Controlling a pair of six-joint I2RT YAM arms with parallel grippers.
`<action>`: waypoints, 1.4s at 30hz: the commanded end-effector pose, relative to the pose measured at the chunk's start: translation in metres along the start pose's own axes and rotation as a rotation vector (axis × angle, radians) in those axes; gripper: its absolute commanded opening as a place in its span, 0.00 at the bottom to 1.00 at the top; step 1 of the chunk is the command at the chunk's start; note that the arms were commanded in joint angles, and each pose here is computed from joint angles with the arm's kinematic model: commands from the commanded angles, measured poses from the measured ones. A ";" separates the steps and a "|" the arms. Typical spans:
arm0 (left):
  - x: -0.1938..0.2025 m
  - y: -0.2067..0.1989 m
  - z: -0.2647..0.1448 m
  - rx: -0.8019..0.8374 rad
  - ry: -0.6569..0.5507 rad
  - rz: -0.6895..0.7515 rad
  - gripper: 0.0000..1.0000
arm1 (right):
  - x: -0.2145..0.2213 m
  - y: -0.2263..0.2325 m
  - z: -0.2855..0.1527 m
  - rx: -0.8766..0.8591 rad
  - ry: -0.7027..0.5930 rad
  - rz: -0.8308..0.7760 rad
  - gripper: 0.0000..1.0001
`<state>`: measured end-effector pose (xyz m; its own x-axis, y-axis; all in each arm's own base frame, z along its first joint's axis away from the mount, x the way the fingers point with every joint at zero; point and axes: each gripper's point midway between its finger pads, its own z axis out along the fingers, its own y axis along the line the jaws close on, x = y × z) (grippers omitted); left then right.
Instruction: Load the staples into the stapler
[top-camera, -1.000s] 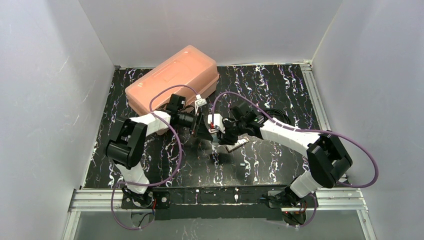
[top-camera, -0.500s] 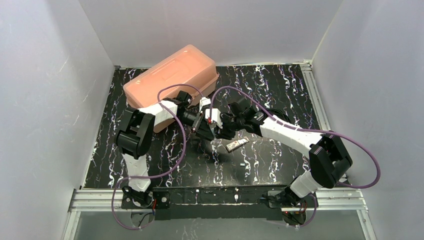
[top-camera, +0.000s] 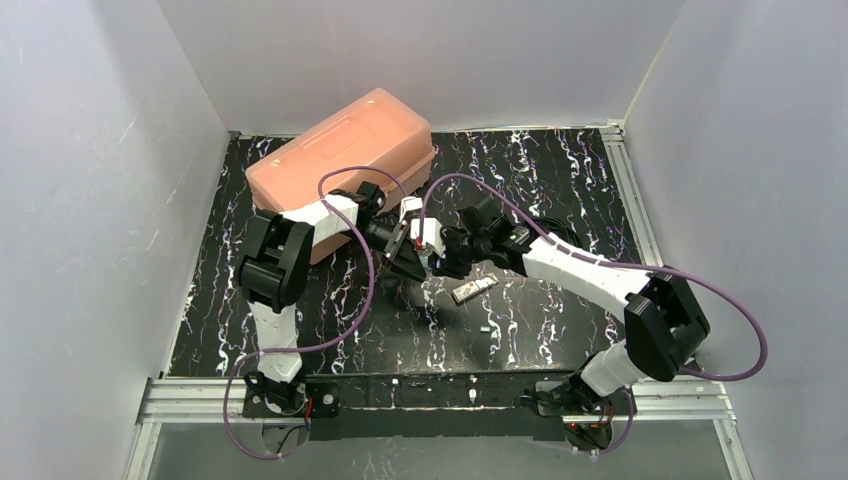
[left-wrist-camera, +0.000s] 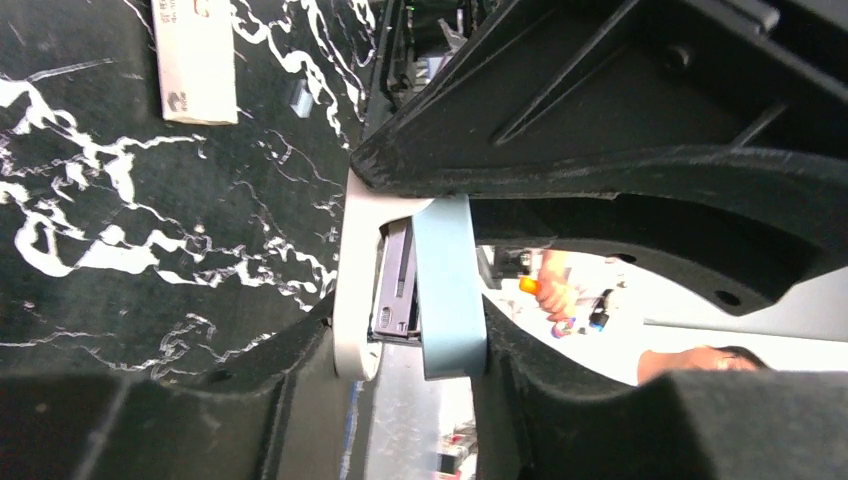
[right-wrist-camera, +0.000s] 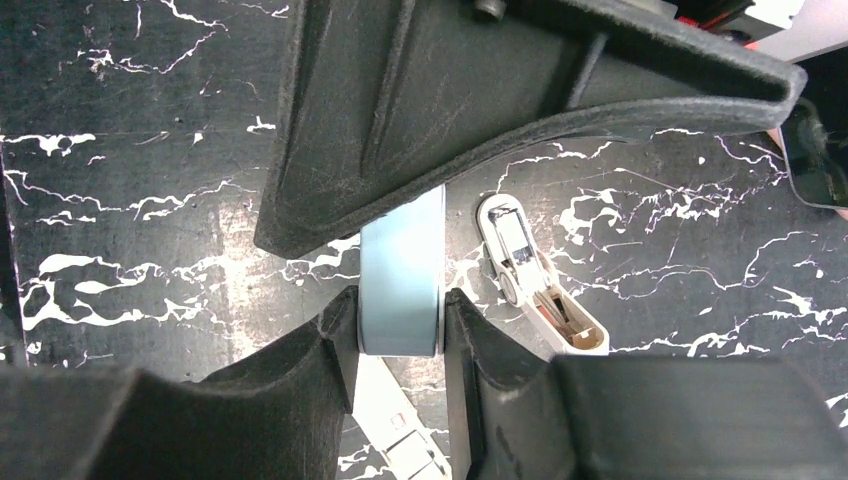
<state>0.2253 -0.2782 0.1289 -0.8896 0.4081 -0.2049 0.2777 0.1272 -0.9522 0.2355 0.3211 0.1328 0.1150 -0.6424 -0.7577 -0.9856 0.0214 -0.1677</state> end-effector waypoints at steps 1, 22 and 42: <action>0.001 -0.021 -0.001 0.086 0.007 -0.024 0.00 | -0.018 -0.004 -0.005 0.032 -0.067 -0.044 0.01; 0.009 -0.022 0.000 0.014 0.037 0.111 0.72 | -0.020 0.019 -0.010 -0.064 -0.092 -0.073 0.01; 0.021 -0.020 0.016 0.039 0.105 0.058 0.00 | -0.016 0.014 -0.009 -0.003 -0.086 -0.067 0.01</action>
<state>0.2020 -0.2846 0.1287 -0.8300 0.5022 -0.2427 0.3362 0.1034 -0.9361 0.2123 0.3209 0.1321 0.1508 -0.6148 -0.7741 -0.9872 -0.0523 -0.1507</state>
